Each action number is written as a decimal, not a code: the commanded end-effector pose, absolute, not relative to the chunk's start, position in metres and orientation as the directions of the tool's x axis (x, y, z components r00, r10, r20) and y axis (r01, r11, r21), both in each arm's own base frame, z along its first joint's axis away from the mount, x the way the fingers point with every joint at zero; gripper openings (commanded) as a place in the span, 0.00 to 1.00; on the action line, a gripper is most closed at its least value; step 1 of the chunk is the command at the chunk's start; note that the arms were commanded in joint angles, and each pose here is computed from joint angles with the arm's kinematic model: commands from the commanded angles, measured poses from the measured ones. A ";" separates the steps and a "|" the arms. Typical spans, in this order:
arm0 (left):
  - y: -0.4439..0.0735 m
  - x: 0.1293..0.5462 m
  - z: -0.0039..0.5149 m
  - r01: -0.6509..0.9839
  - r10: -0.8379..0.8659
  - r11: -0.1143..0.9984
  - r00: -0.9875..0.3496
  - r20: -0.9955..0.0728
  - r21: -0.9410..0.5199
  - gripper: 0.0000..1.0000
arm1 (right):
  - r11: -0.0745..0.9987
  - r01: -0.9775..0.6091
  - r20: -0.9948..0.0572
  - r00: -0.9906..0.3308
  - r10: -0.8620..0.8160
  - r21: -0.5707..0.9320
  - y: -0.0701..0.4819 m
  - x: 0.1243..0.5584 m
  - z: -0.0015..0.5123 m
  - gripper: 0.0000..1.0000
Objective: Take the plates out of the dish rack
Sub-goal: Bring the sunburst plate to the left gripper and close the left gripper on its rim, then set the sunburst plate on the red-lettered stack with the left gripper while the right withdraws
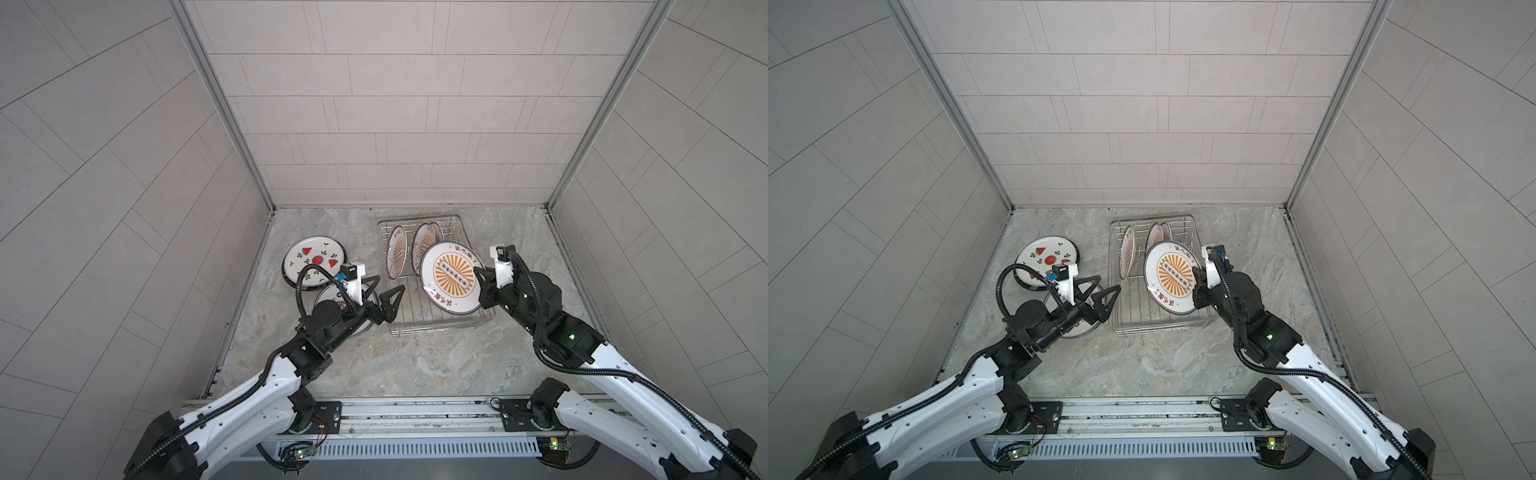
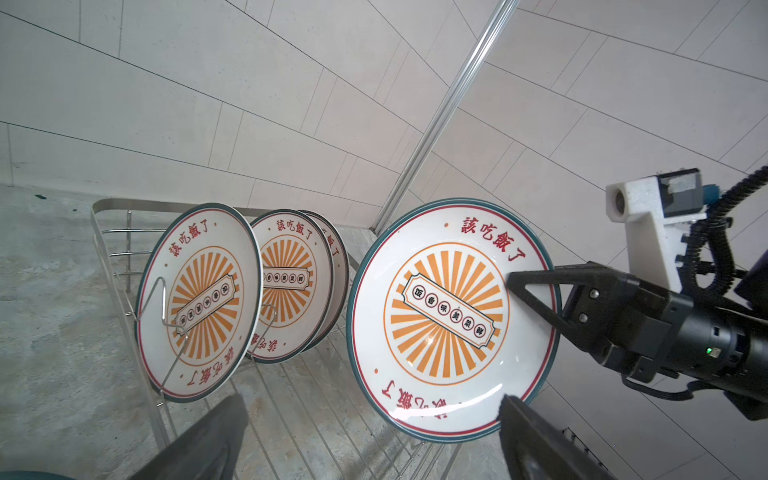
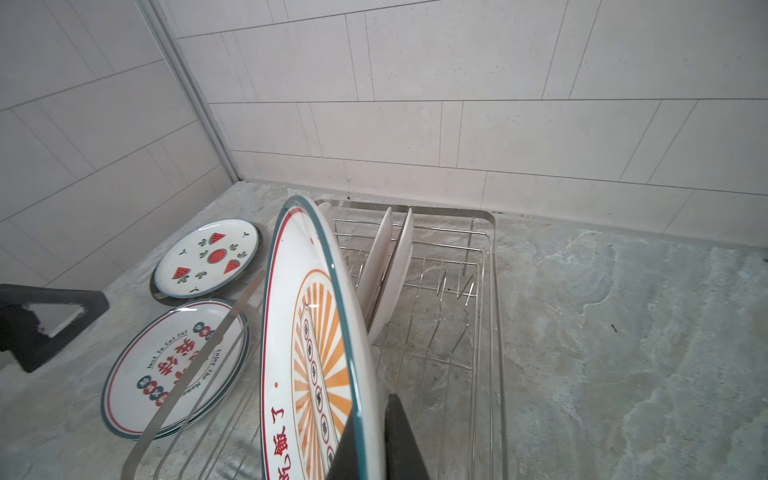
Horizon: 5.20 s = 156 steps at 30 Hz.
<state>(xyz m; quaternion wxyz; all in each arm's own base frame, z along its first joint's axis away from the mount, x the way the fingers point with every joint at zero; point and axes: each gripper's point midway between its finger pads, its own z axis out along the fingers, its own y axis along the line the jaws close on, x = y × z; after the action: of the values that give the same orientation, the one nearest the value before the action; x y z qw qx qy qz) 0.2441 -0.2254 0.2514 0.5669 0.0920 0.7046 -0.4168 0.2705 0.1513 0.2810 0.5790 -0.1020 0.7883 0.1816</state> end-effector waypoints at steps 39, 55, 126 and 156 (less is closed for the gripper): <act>-0.264 0.198 0.261 0.769 -0.309 0.331 -0.460 -0.832 -0.548 0.29 | 0.576 -0.760 -0.954 -0.241 0.179 0.300 0.209 0.222 0.317 0.08; -0.265 0.197 0.260 0.752 -0.322 0.305 -0.495 -0.807 -0.584 0.00 | 0.566 -0.770 -0.956 -0.244 0.166 0.294 0.211 0.220 0.315 0.14; -0.055 0.258 0.134 -0.294 -0.911 0.402 -0.226 -0.345 -0.867 0.00 | 0.760 -0.643 -0.876 -0.417 -0.243 0.095 0.321 0.286 0.253 1.00; -0.033 0.234 0.067 -0.563 -0.949 0.316 -0.183 -0.258 -0.764 0.00 | 0.684 -0.728 -0.847 -0.392 -0.358 0.048 0.355 0.280 0.232 0.99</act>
<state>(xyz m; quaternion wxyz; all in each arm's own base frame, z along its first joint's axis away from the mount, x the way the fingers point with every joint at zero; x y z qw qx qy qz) 0.2333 -0.0398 0.0647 0.3581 -0.5010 0.7429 -0.2626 0.2811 0.3515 0.2256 0.4309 -0.3301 0.8144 0.2053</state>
